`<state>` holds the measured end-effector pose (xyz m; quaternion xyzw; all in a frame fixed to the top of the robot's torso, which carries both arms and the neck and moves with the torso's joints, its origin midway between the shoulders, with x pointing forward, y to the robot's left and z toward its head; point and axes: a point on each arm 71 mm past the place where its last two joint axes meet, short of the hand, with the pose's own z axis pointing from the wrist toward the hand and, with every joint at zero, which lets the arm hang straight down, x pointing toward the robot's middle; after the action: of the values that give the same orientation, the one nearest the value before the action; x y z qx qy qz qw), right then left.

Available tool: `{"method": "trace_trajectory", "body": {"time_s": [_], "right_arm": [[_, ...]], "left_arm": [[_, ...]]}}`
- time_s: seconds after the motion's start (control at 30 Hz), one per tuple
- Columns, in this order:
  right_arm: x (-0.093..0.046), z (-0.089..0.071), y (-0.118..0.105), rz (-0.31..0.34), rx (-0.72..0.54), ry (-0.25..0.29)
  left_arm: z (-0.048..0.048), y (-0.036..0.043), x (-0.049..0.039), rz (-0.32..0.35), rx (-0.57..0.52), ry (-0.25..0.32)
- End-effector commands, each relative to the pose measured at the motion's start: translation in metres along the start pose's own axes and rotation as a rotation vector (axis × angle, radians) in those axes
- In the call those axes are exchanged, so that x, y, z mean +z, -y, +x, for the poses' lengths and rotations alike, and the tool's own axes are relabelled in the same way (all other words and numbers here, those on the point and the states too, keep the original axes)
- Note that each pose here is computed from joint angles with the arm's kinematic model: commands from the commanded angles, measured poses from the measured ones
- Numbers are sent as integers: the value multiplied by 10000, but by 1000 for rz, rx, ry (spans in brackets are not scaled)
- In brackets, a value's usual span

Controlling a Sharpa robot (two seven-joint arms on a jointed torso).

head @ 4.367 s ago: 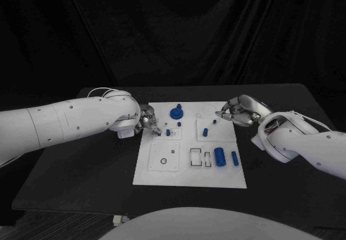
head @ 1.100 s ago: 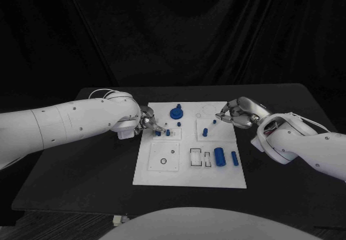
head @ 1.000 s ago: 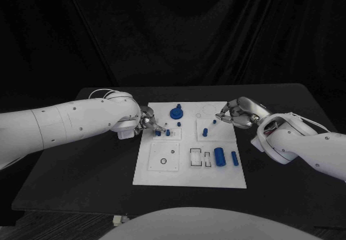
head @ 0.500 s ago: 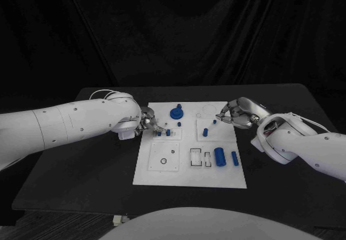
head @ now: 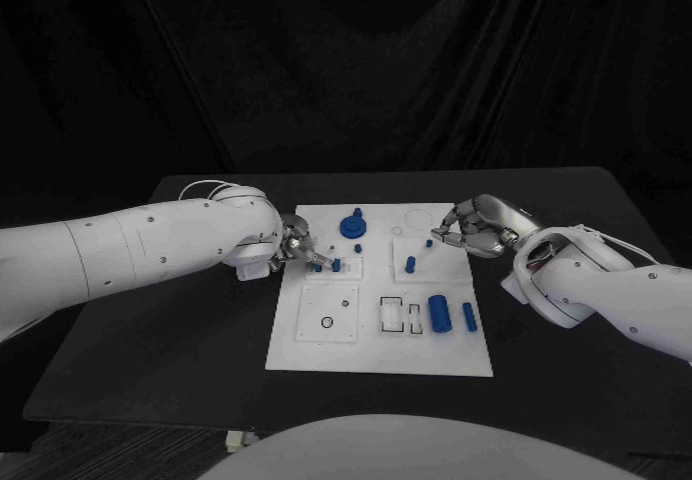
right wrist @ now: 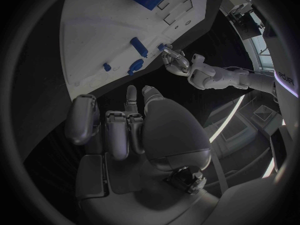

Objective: Assemble the parts on the task board

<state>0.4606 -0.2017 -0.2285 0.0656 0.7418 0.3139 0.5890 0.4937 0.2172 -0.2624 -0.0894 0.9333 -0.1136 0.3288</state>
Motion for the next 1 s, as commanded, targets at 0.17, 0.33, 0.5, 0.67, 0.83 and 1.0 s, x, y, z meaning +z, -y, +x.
{"method": "trace_trajectory", "body": {"time_s": [0.17,0.33,0.5,0.67,0.83,1.0], "right_arm": [[-6,12,16,16,-4,-6],[-11,7,28,20,-5,-6],[-16,1,41,24,-6,-7],[-27,-7,50,26,-6,-5],[-67,-38,45,8,0,17],[-132,-84,23,-22,9,55]], "left_arm": [[13,-6,-17,19,-17,17],[-9,-67,-99,27,-27,66],[-154,-58,-280,54,-30,132],[-380,12,-493,92,-24,201],[-693,141,-725,218,-38,337],[-908,354,-860,500,-7,490]]}}
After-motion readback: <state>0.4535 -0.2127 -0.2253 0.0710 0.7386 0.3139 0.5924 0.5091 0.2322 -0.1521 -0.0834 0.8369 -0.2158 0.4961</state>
